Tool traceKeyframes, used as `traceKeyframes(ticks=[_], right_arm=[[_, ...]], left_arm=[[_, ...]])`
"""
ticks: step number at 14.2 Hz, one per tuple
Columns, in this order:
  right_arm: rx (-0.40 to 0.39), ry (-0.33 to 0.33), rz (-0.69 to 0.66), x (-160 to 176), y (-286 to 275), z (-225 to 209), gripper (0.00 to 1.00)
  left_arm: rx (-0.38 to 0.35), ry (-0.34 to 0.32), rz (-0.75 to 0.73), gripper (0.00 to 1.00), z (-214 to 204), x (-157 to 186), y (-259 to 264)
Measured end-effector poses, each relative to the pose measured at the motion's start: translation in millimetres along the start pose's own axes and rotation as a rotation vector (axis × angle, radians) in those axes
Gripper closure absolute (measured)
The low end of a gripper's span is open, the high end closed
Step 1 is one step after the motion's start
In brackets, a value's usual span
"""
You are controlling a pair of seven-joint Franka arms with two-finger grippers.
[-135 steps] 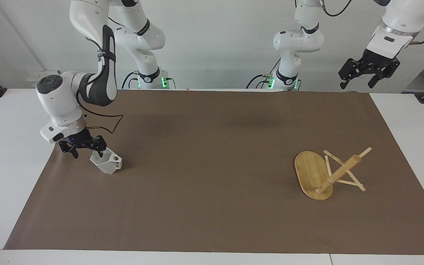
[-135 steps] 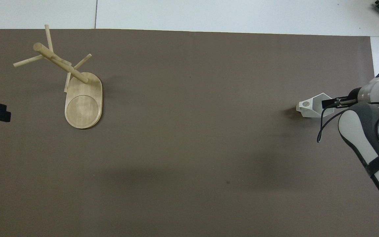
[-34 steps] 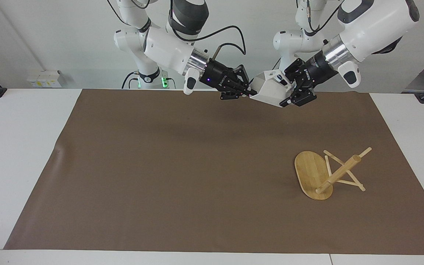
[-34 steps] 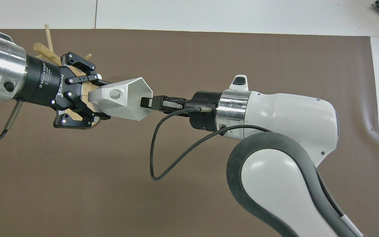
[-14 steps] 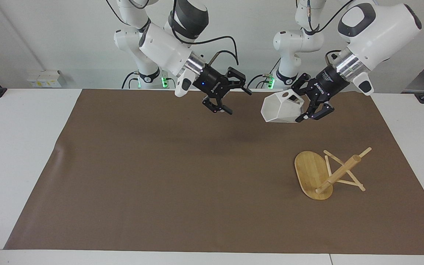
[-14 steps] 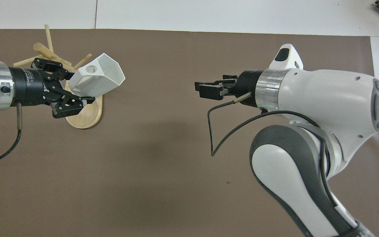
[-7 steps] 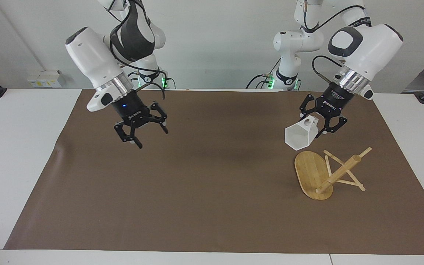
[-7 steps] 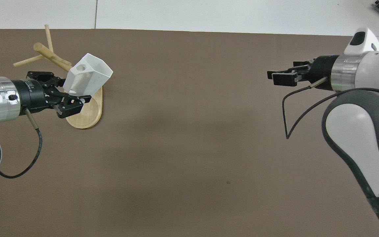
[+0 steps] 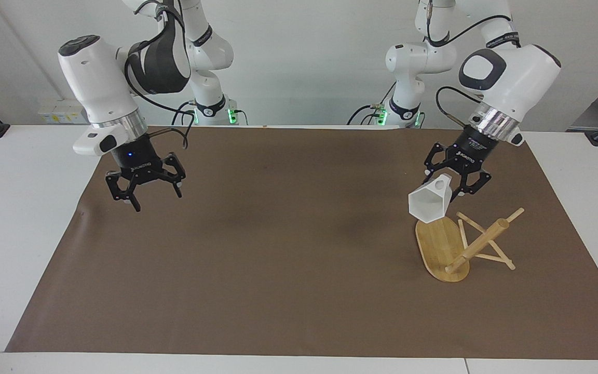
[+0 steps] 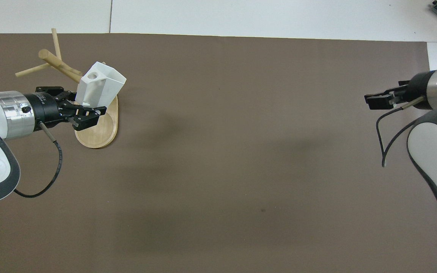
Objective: Hang cup on rack
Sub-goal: 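Open the right gripper and withdraw it while the left gripper holds the cup, then lower the cup handle onto a mug tree peg with the left gripper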
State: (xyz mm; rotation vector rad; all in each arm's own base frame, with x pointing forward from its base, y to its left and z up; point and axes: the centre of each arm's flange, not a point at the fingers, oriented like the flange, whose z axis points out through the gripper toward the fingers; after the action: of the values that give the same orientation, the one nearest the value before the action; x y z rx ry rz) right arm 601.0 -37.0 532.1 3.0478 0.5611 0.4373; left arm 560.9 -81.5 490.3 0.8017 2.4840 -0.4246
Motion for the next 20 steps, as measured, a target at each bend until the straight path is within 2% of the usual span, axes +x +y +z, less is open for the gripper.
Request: traceKeyframes(ticks=[3,7,10,14,20], right_arm=[[-0.006,-0.066,0.113,-23.9,32.8,0.5,0.0],[-0.007,-0.138,0.296,-34.3,34.8,0.1,0.0],[0.002,-0.166,0.327,-36.9,32.0,-1.4,0.0],[0.021,-0.233,0.382,-38.9,25.9,-11.4,0.0],[-0.012,-0.231,0.389,-32.6,28.4,-36.1,0.0]], left_arm=[[-0.021,-0.006,-0.035,0.29,11.9,3.0,9.3],[-0.037,-0.014,-0.082,0.29,18.7,3.9,16.6],[-0.044,-0.018,-0.127,0.29,22.3,3.6,21.4],[-0.048,-0.019,-0.181,0.29,30.0,4.3,28.1],[-0.059,-0.039,-0.252,0.29,28.2,-1.6,40.6]])
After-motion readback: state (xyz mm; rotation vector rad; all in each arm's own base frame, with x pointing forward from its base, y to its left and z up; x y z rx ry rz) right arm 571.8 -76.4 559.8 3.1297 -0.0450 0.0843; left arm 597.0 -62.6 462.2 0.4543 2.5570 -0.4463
